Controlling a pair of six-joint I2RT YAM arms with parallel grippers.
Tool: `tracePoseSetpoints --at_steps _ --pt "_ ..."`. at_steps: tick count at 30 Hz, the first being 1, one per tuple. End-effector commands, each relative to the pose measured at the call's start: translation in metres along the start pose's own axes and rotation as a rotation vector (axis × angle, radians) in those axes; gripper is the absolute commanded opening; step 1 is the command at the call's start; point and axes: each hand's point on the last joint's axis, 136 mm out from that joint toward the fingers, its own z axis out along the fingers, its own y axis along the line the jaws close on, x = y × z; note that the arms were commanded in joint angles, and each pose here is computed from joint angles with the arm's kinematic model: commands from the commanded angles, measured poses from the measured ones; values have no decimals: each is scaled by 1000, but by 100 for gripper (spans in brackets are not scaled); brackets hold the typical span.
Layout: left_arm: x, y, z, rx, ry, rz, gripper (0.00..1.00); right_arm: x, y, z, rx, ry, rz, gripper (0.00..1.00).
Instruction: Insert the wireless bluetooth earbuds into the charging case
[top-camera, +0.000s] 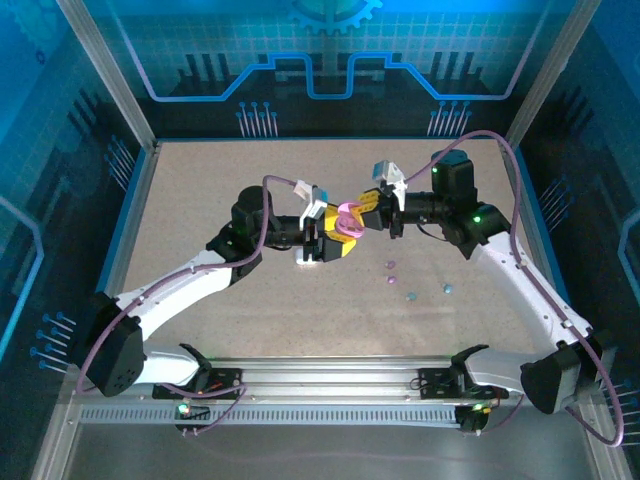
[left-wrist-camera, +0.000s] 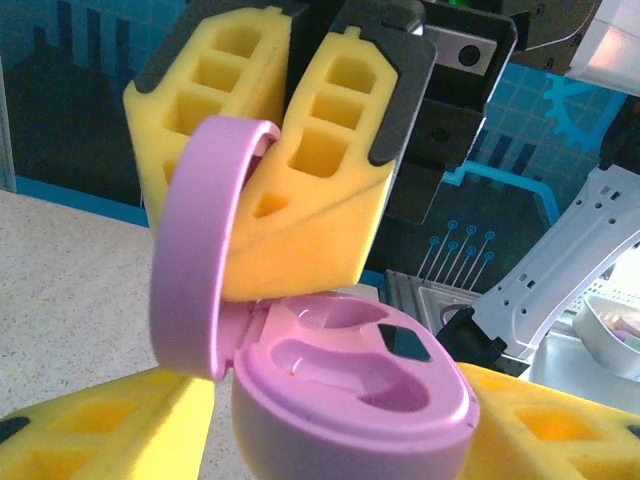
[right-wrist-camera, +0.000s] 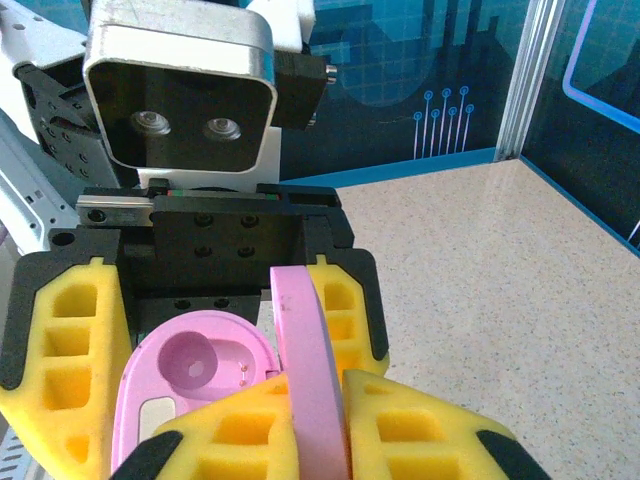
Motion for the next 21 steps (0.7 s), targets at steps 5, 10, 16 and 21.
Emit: tracePoseSetpoints --at_steps 5,10,16,21 --pt "-4 -6 5 34 -9 12 60 -9 8 -1 -7 -11 -51 14" --pt "-6 -7 5 35 -14 16 60 -8 9 -1 -8 -5 -59 15" --pt "-6 -6 4 33 -15 17 61 -7 9 0 -7 0 -62 15" --pt "-5 -7 5 39 -10 15 56 -9 10 1 -15 -4 -61 15"
